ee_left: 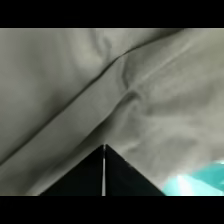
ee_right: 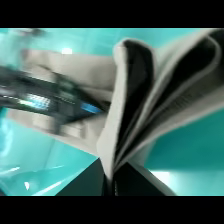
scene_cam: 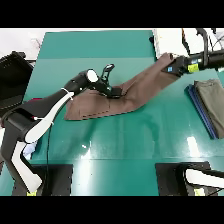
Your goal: Fold the shirts.
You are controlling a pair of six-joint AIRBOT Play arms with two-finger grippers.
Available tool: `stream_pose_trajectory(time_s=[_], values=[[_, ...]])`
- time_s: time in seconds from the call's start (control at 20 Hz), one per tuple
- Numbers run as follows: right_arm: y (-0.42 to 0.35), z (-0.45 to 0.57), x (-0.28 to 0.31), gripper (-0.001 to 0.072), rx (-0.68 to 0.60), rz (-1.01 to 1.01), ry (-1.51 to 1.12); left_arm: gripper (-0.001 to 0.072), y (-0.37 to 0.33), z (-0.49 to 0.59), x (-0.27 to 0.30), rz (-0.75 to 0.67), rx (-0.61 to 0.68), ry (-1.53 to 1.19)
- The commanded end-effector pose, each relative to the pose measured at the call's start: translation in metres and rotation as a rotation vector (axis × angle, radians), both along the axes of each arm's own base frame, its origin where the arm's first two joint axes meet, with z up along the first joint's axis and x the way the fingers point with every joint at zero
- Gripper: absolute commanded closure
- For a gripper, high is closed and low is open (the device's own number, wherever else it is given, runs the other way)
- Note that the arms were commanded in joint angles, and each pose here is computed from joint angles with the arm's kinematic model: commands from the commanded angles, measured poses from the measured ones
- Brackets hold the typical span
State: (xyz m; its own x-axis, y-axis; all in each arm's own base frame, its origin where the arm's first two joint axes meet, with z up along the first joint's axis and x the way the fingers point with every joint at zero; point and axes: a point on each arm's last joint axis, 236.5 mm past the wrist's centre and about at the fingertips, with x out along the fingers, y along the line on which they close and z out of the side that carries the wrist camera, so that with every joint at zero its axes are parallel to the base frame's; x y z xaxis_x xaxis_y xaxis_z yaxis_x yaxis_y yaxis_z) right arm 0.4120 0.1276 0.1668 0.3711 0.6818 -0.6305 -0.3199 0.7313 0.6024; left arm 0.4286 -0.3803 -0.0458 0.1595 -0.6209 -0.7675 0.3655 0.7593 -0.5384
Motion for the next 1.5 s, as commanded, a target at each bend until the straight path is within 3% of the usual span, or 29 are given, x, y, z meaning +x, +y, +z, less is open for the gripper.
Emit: stream_pose_trajectory(time_s=[0.0,0.4,0.7,0.75,0.8,0.85,0.95,1.1,1.35,1.4,1.45], values=[[0.044,0.045,-0.009,0.0700,0.022,0.061,-0.078,0.0684,-0.016,-0.013,-0.002,0.012,-0.012,0.027],[0.129,0.076,-0.011,0.0700,0.080,0.173,-0.159,0.0684,0.020,0.040,0.032,0.049,-0.039,-0.008],[0.267,0.051,-0.030,0.0697,0.140,0.366,-0.178,0.0684,0.216,0.211,0.095,0.308,0.067,-0.354],[0.300,0.043,-0.034,0.0642,0.159,0.399,-0.202,0.0684,0.248,0.241,0.093,0.358,0.087,-0.419],[0.335,0.040,-0.041,0.0453,0.199,0.438,-0.235,0.0683,0.274,0.268,0.088,0.407,0.096,-0.473],[0.368,0.039,-0.050,0.0326,0.253,0.474,-0.253,0.0683,0.294,0.289,0.082,0.446,0.103,-0.513],[0.393,0.029,-0.055,0.0326,0.256,0.507,-0.280,0.0683,0.320,0.317,0.070,0.492,0.114,-0.569],[0.351,-0.007,-0.038,0.0337,0.114,0.472,-0.246,0.0683,0.328,0.325,0.056,0.489,0.130,-0.567],[0.203,-0.084,-0.008,0.0336,-0.102,0.265,-0.033,0.0683,0.293,0.314,0.052,0.394,0.129,-0.550],[0.169,-0.105,-0.004,0.0327,-0.136,0.197,0.025,0.0683,0.284,0.313,0.051,0.376,0.123,-0.552],[0.143,-0.124,-0.004,0.0244,-0.149,0.145,0.082,0.0683,0.274,0.311,0.052,0.357,0.117,-0.551]])
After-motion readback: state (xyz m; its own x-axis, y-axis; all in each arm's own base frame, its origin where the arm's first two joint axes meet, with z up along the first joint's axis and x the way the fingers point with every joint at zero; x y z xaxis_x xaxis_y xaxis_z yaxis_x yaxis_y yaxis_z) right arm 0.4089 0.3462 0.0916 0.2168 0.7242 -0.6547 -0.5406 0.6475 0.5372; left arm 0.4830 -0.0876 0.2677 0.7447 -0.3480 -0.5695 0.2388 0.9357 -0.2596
